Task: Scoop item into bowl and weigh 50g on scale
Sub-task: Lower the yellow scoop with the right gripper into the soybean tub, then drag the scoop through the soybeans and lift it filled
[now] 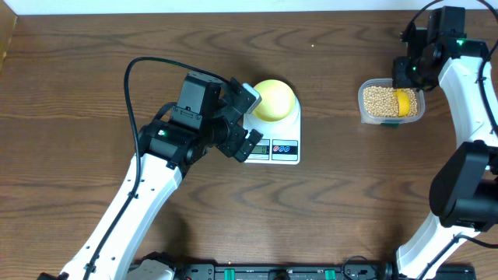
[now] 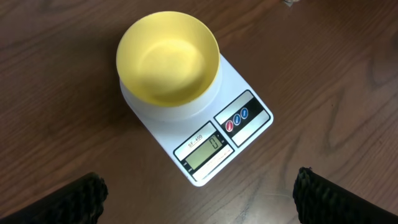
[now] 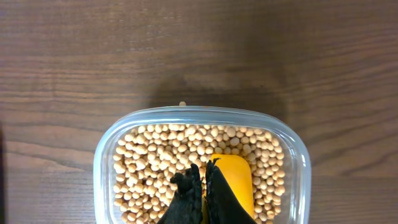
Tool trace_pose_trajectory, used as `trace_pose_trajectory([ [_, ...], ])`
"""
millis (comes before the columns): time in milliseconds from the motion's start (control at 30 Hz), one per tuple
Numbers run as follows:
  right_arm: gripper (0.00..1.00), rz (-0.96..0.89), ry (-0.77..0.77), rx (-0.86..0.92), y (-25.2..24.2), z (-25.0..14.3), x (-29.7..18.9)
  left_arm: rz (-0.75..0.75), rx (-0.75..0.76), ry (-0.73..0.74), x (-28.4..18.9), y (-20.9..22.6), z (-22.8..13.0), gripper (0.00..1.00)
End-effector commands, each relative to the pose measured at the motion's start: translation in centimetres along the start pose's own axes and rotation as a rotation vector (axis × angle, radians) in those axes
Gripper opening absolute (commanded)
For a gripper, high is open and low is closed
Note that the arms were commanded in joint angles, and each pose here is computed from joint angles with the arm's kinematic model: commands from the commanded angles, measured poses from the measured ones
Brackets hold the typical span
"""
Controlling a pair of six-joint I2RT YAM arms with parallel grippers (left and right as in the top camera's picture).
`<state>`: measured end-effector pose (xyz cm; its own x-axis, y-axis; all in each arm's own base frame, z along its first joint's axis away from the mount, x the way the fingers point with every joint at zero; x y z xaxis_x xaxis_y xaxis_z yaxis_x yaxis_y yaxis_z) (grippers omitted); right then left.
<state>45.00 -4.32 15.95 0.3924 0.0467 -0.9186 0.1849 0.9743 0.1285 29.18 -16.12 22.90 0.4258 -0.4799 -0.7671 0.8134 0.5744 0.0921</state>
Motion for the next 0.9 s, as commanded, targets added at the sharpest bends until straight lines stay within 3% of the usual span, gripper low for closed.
trace_pose_trajectory([
  [0,0.01,0.033,0.043,-0.010,0.1,-0.8,1.2,-0.014,0.010,0.010,0.4,-0.1,-0.3,0.98],
  [867,0.01,0.292,0.073,0.064,-0.8,-1.9,1.7,-0.014,0.010,0.009,0.4,-0.1,-0.3,0.98],
])
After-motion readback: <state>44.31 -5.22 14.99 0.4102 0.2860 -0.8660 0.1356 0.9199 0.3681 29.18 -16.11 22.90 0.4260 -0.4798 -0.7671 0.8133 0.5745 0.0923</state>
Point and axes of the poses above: each gripper's point midway between its finger pads, its own x axis out along the fingers, its own y axis along the line the jaws close on, z = x × y, the point moved 4 cm from there along -x, back along the fingers, and after that the axes turned 14 degrees about x, right-handed, at the moved point
